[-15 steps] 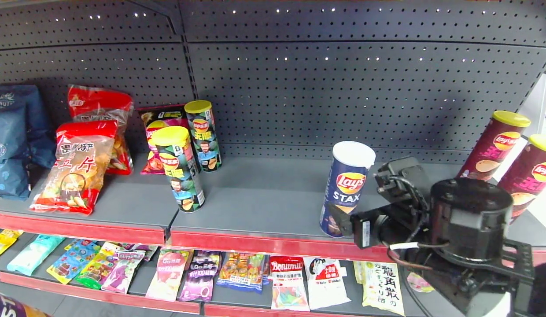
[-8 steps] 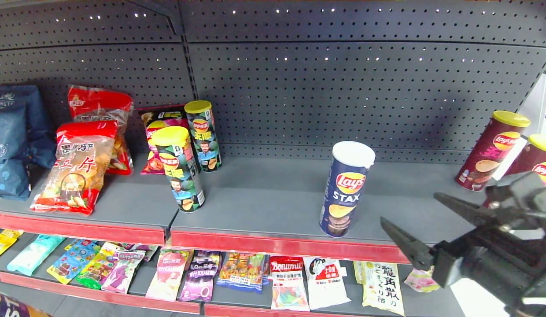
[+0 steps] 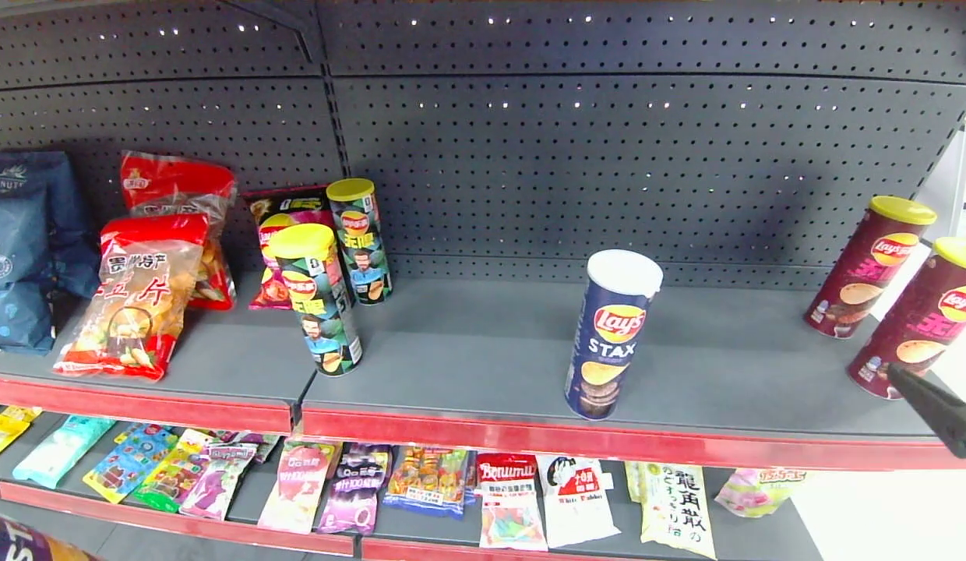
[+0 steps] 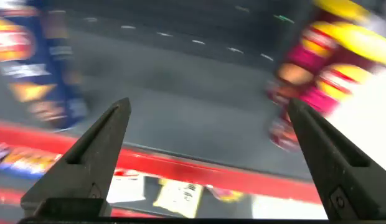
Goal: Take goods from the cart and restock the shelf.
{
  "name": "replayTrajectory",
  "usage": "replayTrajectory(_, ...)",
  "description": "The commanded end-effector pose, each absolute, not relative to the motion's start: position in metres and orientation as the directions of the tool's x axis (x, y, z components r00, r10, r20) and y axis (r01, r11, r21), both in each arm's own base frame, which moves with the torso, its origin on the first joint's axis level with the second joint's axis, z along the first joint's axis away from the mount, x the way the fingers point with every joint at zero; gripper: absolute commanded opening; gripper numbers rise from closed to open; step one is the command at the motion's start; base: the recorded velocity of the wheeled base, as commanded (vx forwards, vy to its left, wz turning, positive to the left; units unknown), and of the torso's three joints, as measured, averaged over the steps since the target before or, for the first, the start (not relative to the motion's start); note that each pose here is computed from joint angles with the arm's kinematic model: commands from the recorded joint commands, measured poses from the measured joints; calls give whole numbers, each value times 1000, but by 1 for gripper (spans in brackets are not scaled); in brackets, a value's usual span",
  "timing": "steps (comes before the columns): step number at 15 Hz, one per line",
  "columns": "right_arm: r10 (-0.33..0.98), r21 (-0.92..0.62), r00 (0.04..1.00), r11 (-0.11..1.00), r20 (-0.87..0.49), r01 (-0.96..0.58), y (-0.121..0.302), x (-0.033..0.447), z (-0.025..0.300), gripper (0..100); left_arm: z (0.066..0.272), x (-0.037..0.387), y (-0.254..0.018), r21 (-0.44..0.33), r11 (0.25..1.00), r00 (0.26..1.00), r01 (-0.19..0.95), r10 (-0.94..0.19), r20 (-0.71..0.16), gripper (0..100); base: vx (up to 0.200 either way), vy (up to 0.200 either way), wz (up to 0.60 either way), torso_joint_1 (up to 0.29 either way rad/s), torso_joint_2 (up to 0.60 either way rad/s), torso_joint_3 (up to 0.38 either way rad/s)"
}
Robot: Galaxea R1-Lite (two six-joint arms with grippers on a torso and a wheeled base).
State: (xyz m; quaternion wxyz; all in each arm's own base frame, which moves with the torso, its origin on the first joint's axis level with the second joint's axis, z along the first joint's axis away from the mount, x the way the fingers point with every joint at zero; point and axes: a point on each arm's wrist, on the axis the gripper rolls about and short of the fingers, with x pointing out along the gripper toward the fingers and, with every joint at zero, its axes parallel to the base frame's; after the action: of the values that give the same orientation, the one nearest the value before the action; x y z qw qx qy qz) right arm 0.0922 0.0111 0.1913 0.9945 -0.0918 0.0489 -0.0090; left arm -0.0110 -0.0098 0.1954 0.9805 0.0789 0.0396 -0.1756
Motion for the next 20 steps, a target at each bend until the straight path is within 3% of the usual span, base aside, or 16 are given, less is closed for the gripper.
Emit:
replayTrajectory(1, -105, -111, 986, 990, -128, 91, -15, 77, 176, 100, 198, -10, -10, 143, 923, 933, 357, -346, -98, 0, 0, 0, 0, 0, 0, 0)
replayTrajectory(5, -28, -110, 997, 994, -72, 20, -6, 43, 149, 100, 203, -2, -9, 149, 923, 934, 355, -346, -87, 0, 0, 0, 0, 0, 0, 0)
replayTrajectory(6, -85, -111, 992, 991, -90, 74, -8, 43, 145, 100, 203, -1, -9, 148, 923, 935, 354, -344, -88, 0, 0, 0, 0, 0, 0, 0)
replayTrajectory(8, -344, -150, 929, 934, -139, 324, -16, 45, 138, 100, 202, 0, -9, 143, 924, 934, 356, -346, -89, 0, 0, 0, 0, 0, 0, 0)
replayTrajectory(9, -520, -167, 842, 852, -145, 497, -21, 45, 139, 100, 202, 0, -9, 114, 926, 933, 359, -350, -88, 0, 0, 0, 0, 0, 0, 0)
replayTrajectory(10, -565, -152, 814, 823, -132, 547, -22, 43, 140, 100, 202, 0, -10, 89, 926, 929, 367, -360, -82, 0, 0, 0, 0, 0, 0, 0)
replayTrajectory(12, -490, -140, 862, 869, -128, 474, -19, 43, 140, 100, 203, 0, -10, 73, 925, 927, 374, -369, -75, 0, 0, 0, 0, 0, 0, 0)
replayTrajectory(13, -111, -98, 985, 990, -134, 99, -8, 48, 145, 100, 199, 1, -10, 65, 916, 917, 397, -391, -82, 0, 0, 0, 0, 0, 0, 0)
replayTrajectory(16, -59, -109, 992, 993, -112, 46, -4, 37, 141, 100, 197, 2, -10, 61, 910, 910, 410, -404, -88, 0, 0, 0, 0, 0, 0, 0)
replayTrajectory(17, -41, -133, 996, 991, -83, 29, 1, 14, 110, 100, 197, 2, -10, 61, 911, 911, 408, -403, -88, 0, 0, 0, 0, 0, 0, 0)
replayTrajectory(20, -86, -137, 995, 988, -58, 77, 5, -15, 84, 100, 198, 2, -10, 63, 910, 911, 409, -404, -81, 0, 0, 0, 0, 0, 0, 0)
